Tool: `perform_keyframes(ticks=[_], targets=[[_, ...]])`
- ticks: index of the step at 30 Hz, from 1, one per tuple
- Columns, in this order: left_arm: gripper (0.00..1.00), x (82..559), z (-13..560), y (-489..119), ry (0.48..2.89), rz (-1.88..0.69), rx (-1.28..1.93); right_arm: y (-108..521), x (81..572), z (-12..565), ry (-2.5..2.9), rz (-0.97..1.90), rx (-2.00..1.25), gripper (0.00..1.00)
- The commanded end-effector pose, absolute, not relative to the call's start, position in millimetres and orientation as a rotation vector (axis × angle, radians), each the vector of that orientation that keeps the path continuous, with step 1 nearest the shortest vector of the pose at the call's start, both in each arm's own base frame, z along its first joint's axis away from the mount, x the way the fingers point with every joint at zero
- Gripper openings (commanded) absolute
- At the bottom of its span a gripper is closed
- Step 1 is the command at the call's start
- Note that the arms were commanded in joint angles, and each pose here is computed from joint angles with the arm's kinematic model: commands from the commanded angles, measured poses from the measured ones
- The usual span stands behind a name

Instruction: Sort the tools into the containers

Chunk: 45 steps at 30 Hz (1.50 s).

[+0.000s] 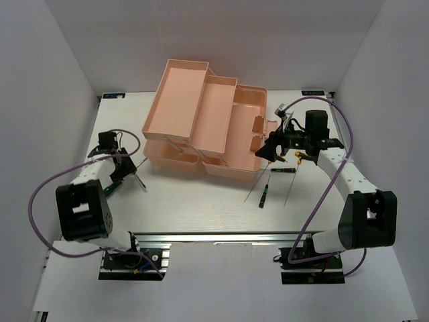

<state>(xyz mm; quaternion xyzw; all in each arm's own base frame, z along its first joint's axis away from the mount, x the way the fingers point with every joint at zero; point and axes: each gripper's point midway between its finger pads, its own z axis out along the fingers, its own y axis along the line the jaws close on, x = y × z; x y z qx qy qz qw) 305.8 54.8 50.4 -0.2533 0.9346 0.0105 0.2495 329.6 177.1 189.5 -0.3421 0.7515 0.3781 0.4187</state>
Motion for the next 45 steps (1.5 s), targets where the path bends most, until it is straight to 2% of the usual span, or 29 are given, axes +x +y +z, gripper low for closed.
perform_keyframes(ticks=[1,8,12,20,24,27,32,38,40,42,43,44,45], targets=[[0.6,354,73,78,2.428,0.108,-0.701,178,331,194,1.835,0.942,-0.887,0.89],[0.61,391,63,83,2.45,0.089,-0.767,175,330,189,1.854,0.919,-0.876,0.89],[0.6,381,31,87,2.574,0.164,-0.839,173,332,186,1.868,0.909,-0.862,0.89],[0.54,366,20,76,2.592,0.109,-0.867,172,340,190,1.87,0.907,-0.848,0.89],[0.08,368,28,75,2.549,0.091,-0.87,173,342,191,1.871,0.921,-0.842,0.89],[0.0,385,62,80,2.441,0.077,-0.854,173,342,194,1.861,0.92,-0.847,0.89],[0.0,409,147,82,2.27,0.016,-0.811,172,337,195,1.851,0.916,-0.867,0.89],[0.0,389,263,79,1.971,-0.038,-0.765,172,332,195,1.842,0.915,-0.875,0.88],[0.0,377,296,77,1.898,-0.039,-0.706,173,331,195,1.838,0.931,-0.88,0.82],[0.0,378,325,65,1.843,-0.06,-0.574,177,329,194,1.833,0.979,-0.892,0.53],[0.0,380,339,58,1.81,-0.081,-0.508,179,328,194,1.837,0.998,-0.899,0.33],[0.0,385,363,43,1.745,-0.13,-0.41,180,328,194,1.844,1.012,-0.899,0.0],[0.0,390,375,21,1.73,-0.174,-0.283,181,327,193,1.859,1.035,-0.892,0.0]])
